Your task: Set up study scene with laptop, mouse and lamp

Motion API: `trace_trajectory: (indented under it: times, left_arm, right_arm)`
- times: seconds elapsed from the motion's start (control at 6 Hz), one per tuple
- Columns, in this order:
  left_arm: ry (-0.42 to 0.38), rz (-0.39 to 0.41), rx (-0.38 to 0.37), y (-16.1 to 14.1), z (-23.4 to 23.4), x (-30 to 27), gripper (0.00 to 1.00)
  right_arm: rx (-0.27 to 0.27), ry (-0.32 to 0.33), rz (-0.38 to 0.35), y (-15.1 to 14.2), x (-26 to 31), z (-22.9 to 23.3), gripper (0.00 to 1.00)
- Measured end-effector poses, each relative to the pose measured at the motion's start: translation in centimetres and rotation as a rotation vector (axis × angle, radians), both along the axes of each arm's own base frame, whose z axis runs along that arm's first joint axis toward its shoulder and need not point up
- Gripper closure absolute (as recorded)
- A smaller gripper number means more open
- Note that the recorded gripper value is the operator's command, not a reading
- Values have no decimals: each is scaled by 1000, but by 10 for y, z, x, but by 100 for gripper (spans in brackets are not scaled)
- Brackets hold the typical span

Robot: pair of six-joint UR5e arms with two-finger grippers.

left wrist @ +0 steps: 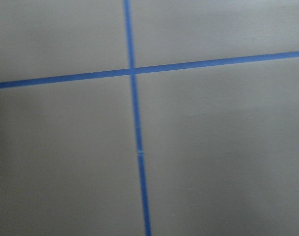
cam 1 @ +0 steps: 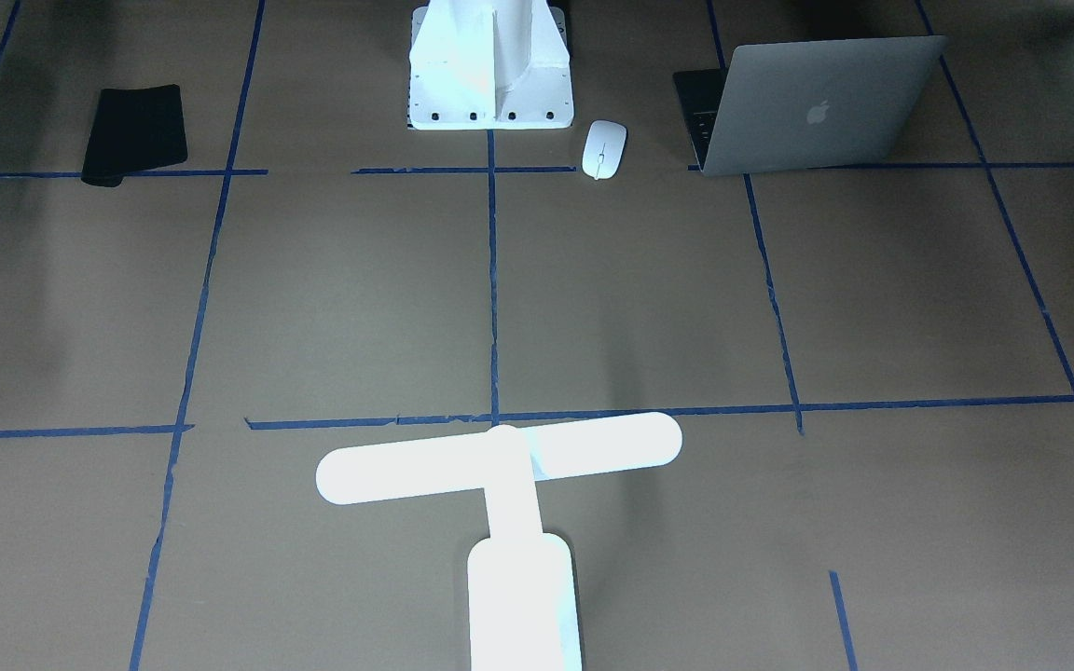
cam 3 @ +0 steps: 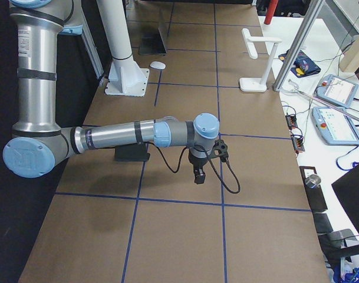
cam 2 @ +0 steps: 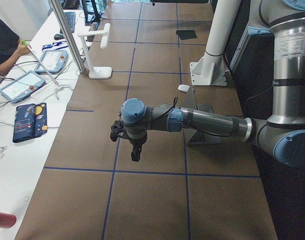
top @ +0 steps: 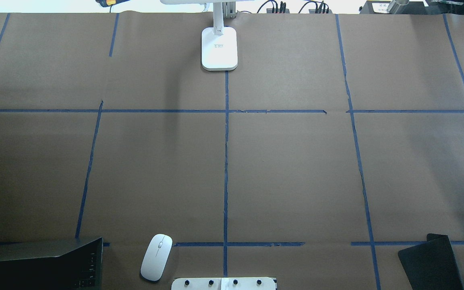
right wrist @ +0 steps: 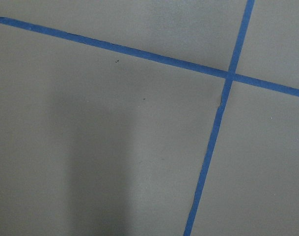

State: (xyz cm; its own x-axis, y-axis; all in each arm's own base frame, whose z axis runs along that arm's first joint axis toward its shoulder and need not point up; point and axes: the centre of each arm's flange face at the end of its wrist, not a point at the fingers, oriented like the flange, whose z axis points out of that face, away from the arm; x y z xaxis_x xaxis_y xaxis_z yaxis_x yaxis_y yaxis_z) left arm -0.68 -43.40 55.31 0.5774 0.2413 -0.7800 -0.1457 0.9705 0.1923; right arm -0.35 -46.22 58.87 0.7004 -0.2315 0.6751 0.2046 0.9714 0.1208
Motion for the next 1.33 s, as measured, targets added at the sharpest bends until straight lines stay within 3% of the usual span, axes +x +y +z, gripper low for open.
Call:
trace_trajectory:
  times: [0.33, 0.67, 1.0, 1.33]
  left_arm:
    - [34, 132, 114, 17, -66, 65, 0]
    - [58, 219, 210, 48, -120, 97, 0]
    - [-23, 327, 350, 82, -159, 136, 0]
    - [-60, 420, 421, 117, -174, 156, 0]
  right_arm:
    - [2, -6, 4, 0, -1, -3, 0]
    - [37, -28, -1, 0, -3, -7, 0]
    - [44, -40, -4, 2, -4, -6, 0]
    - [44, -42, -5, 2, -5, -6, 0]
